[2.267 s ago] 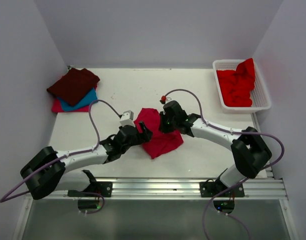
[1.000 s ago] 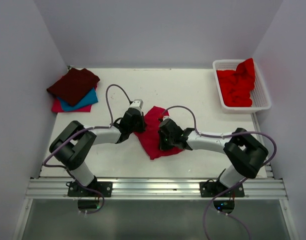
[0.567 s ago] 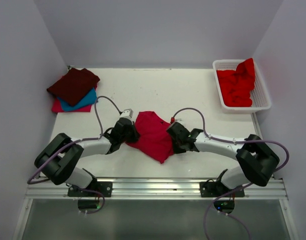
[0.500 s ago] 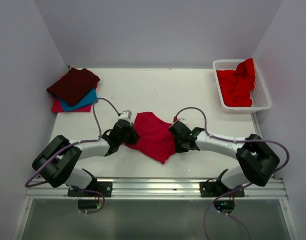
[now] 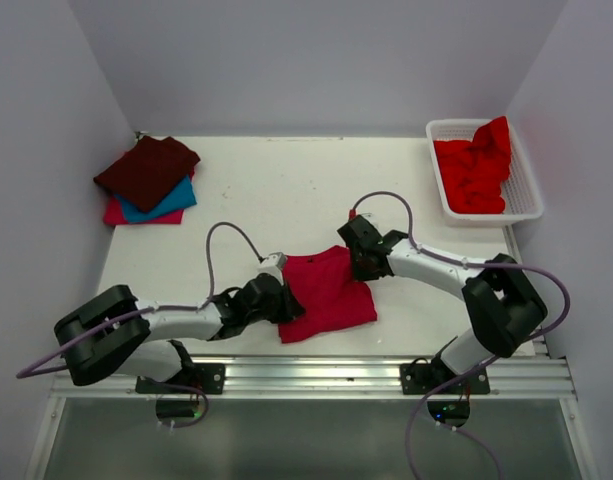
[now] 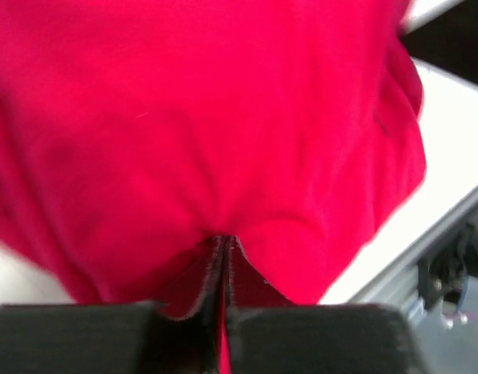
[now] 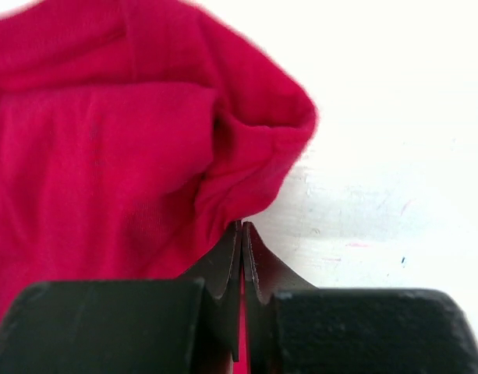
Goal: Fold and stack the t-shirts
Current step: Fold the tshirt
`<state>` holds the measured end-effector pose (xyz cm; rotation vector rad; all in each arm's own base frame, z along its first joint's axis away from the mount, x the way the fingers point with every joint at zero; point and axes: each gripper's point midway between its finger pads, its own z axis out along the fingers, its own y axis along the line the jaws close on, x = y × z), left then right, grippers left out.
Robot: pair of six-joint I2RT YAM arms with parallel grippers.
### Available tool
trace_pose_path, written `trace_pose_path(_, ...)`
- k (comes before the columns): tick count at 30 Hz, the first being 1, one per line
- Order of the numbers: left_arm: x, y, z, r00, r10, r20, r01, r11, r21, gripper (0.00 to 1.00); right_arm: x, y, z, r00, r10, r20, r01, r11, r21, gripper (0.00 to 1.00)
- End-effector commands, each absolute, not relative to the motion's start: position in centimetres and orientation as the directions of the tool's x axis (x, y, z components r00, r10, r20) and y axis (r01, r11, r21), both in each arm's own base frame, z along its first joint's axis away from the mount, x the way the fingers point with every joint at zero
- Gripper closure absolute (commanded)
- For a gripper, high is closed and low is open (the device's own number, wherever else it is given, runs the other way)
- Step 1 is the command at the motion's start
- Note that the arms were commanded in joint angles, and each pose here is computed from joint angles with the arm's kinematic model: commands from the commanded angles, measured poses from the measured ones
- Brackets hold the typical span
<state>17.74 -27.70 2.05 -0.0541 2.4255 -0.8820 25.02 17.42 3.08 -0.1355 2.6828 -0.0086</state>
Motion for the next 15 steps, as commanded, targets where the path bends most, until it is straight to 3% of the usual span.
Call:
trace_pose_path(1, 17.3, -27.7, 3.9, -0.825, -0.257, -0.503, 0.128, 0.782, -0.61, 0.91, 27.2, 18.1, 6.1, -0.85, -0.124, -0.511, -0.123, 0.992, -0.036, 1.0)
trace_pose_path(3, 18.2, -26.6, 5.5, -0.781, -0.268, -0.564, 0.138, 0.806, -0.575, 0.75, 27.5, 18.3, 7.2, -0.838, -0.116, -0.534, -0.121, 0.992, -0.026, 1.0)
trace_pose_path(4, 18.6, -26.3, 6.3, -0.762, -0.278, -0.585, 0.139, 0.812, -0.566, 0.58, 27.6, 18.4, 7.9, -0.828, -0.107, -0.55, -0.119, 0.993, -0.013, 1.0)
trace_pose_path(5, 19.1, -25.2, 6.5, -0.738, -0.28, -0.615, 0.121, 0.841, -0.528, 0.49, 27.7, 18.4, 8.3, -0.824, -0.102, -0.557, -0.117, 0.993, -0.008, 1.0)
trace_pose_path(7, 19.8, -24.6, 8.4, -0.695, -0.297, -0.655, 0.131, 0.843, -0.522, 0.39, 27.6, 18.5, 8.7, -0.819, -0.095, -0.565, -0.12, 0.993, 0.008, 1.0)
trace_pose_path(15, 17.5, -21.0, 4.7, -0.769, -0.241, -0.593, 0.025, 0.914, -0.404, 0.38, 24.1, 23.4, 7.1, -0.863, -0.074, -0.499, -0.241, 0.929, 0.28, 1.0)
